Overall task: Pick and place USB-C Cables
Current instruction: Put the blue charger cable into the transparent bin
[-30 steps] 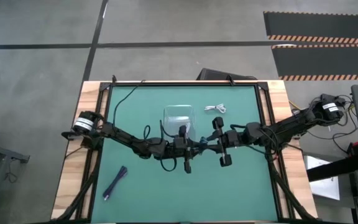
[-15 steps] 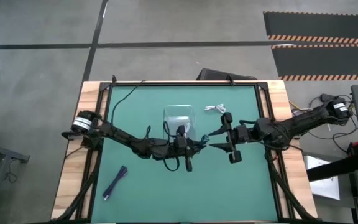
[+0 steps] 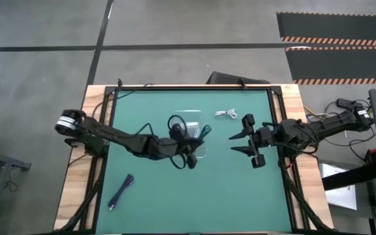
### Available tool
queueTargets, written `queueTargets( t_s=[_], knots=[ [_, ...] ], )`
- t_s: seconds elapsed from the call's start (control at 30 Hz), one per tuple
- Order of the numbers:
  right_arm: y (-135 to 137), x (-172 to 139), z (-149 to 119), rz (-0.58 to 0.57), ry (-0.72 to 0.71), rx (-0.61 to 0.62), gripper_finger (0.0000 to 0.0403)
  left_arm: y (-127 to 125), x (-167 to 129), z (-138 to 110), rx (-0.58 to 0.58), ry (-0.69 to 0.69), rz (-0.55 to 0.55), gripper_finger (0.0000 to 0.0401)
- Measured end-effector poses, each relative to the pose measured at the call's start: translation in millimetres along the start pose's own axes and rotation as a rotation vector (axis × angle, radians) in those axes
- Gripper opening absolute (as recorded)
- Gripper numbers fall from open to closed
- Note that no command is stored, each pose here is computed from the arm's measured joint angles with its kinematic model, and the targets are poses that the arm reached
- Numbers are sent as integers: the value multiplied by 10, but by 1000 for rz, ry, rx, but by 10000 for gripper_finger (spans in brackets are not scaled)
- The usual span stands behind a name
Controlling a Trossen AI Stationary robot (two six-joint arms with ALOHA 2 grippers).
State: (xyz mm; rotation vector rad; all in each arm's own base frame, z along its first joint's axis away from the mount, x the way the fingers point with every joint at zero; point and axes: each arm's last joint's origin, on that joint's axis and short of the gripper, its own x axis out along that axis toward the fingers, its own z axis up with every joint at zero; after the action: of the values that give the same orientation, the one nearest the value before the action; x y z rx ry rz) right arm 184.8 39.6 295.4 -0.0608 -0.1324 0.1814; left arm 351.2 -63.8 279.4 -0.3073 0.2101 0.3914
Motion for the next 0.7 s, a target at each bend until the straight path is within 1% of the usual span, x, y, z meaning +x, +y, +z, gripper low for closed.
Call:
queueTargets(
  t_s=[0.13, 0.37, 0.57, 0.7],
  knots=[
    [-1, -11, 4, 0, 2, -1, 148, 21, -43, 185, -3, 101, 70, 12],
    [-1, -33, 7, 1, 8, -2, 147, 63, -73, 484, 35, 312, 226, 12],
    [-3, -60, 16, 2, 13, -2, 143, 194, -157, 712, 15, 403, 320, 12],
    [-6, -96, 39, 1, 8, -2, 147, 293, -133, 786, -28, 411, 348, 11]
  ],
)
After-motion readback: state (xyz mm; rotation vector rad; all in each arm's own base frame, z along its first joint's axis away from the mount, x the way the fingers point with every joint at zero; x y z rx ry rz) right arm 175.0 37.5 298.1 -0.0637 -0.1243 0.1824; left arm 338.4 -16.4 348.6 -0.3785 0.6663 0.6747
